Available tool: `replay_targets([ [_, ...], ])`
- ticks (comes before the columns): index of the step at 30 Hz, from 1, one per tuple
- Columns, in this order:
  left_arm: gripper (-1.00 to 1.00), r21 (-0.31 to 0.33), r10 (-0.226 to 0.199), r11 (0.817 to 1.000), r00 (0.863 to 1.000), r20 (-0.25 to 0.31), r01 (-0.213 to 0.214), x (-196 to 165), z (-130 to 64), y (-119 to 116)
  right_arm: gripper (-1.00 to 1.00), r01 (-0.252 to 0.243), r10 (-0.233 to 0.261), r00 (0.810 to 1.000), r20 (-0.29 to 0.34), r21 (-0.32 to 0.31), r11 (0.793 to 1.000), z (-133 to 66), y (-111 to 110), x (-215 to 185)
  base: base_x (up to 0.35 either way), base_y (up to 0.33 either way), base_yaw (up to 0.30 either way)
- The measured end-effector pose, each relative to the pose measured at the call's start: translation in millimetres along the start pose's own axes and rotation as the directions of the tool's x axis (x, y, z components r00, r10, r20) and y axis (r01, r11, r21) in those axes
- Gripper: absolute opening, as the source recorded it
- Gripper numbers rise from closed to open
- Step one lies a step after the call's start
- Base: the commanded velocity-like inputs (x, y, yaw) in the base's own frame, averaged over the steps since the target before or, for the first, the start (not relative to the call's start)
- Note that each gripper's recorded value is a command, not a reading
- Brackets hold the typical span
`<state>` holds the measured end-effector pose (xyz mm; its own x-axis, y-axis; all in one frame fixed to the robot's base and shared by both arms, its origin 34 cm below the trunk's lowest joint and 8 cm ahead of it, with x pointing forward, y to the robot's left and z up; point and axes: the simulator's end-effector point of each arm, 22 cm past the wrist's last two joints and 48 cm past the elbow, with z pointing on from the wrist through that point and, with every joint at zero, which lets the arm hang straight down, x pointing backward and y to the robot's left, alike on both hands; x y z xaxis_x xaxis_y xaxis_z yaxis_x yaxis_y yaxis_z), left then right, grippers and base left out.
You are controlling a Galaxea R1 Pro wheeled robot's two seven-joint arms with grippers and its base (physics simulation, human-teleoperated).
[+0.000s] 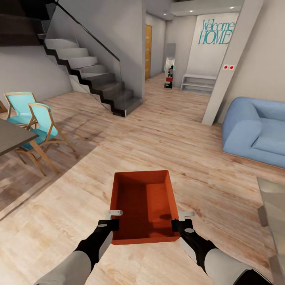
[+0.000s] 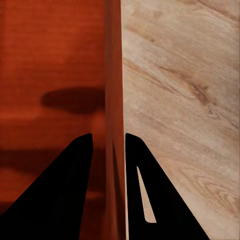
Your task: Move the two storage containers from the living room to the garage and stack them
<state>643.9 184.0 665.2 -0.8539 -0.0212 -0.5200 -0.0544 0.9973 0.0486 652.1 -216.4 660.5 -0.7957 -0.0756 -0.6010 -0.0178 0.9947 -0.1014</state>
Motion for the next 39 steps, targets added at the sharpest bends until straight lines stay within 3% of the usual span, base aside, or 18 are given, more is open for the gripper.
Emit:
replay_targets([
  [12, -1.0, 0.0, 0.0, 1.0, 1.0, 0.0, 0.0, -0.5, -0.1, 0.0, -1.0, -0.001, 0.001, 1.0, 0.0, 0.001, 1.0, 0.0, -0.1, -0.2, 0.322, 0.0, -0.016],
  [25, -1.0, 0.001, 0.001, 1.0, 1.0, -0.006, -0.001, 2.7, 2.0, -0.2, -1.0, -0.001, 0.001, 1.0, -0.006, 0.001, 1.0, 1.6, 0.3, 3.4, 0.319, 0.0, -0.226],
  [39, -1.0, -0.001, 0.0, 1.0, 1.0, -0.008, 0.0, 3.4, 2.0, -0.7, -1.0, -0.002, 0.002, 1.0, -0.008, -0.001, 1.0, 2.0, -0.2, 4.5, 0.315, 0.0, -0.016],
])
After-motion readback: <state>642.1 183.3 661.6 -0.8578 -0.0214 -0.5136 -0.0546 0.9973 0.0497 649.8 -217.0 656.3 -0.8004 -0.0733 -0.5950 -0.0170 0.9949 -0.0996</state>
